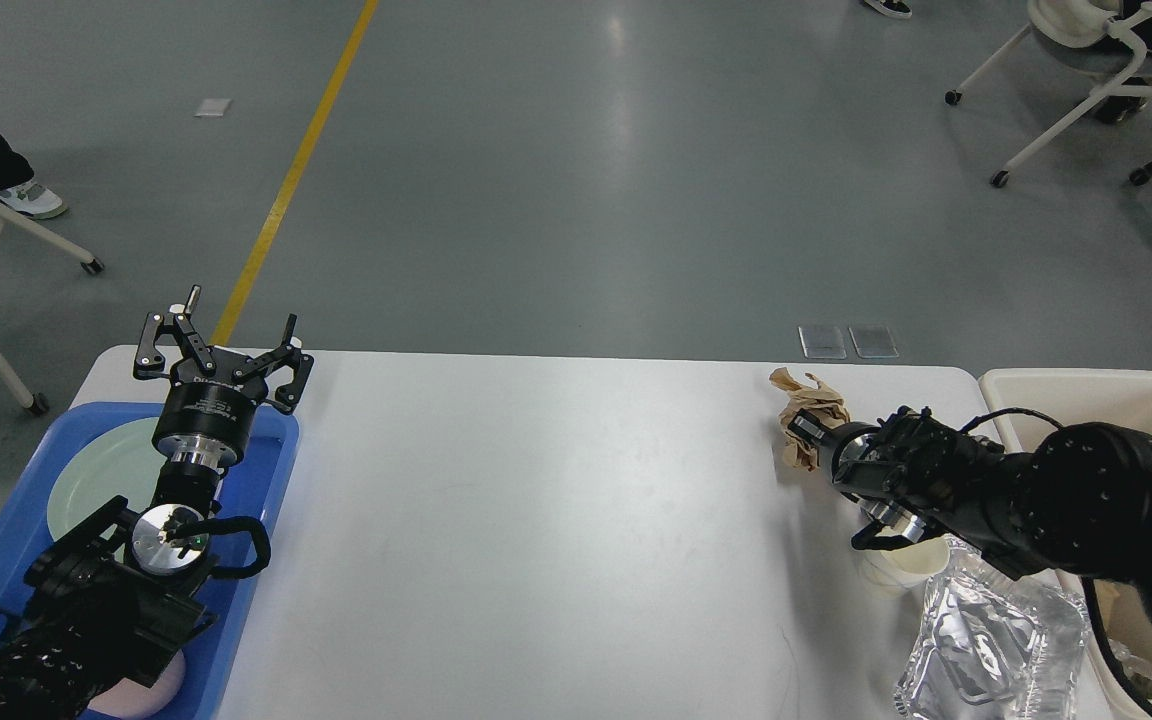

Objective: Tidy desktop
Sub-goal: 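Carry the crumpled paper over the white bin and release it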

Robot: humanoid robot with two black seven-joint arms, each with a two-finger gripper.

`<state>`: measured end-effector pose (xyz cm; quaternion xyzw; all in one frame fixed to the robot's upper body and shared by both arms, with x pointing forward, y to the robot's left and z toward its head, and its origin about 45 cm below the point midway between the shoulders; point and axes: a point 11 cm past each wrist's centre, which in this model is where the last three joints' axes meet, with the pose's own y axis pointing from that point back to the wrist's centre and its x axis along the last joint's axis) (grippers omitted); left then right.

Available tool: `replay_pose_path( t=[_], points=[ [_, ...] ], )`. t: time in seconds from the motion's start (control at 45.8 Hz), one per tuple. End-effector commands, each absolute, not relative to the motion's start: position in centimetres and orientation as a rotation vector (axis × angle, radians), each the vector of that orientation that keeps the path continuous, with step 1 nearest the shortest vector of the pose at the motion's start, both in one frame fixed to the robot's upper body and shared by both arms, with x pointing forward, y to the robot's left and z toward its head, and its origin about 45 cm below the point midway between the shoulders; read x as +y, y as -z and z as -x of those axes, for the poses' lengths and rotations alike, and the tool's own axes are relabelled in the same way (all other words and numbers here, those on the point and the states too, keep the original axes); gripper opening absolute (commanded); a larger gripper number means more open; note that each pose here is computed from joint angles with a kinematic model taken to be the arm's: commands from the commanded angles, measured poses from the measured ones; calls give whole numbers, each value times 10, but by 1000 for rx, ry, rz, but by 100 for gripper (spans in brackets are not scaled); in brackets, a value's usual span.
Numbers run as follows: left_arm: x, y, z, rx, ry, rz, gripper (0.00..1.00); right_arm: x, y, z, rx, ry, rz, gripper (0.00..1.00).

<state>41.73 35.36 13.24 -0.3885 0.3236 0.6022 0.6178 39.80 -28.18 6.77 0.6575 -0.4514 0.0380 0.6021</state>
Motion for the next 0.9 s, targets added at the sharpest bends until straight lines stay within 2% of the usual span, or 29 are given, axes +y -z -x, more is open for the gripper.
replay_pose_path(
  t=[0.0,0.24,0.371,0.612,0.743,0.874],
  points=[
    [354,-132,-417,745,-1386,894,97,-277,-74,-398,-1025,-82,-1538,0],
    [354,-132,-417,745,-1386,894,97,-285,-128,-404,-1016,-47,-1564,0],
    [354,-133,-417,743,-1387,894,97,-280,-186,-400,-995,-35,-1623,0],
    [355,-132,-417,744,-1388,893,97,-222,-309,-364,-799,-87,-1852,0],
    [354,-133,-417,743,-1387,894,97,-197,-337,-343,-651,-94,-1919,0],
    [354,-132,-417,745,-1386,894,97,-202,-337,-343,-629,-83,-1908,0]
  ],
)
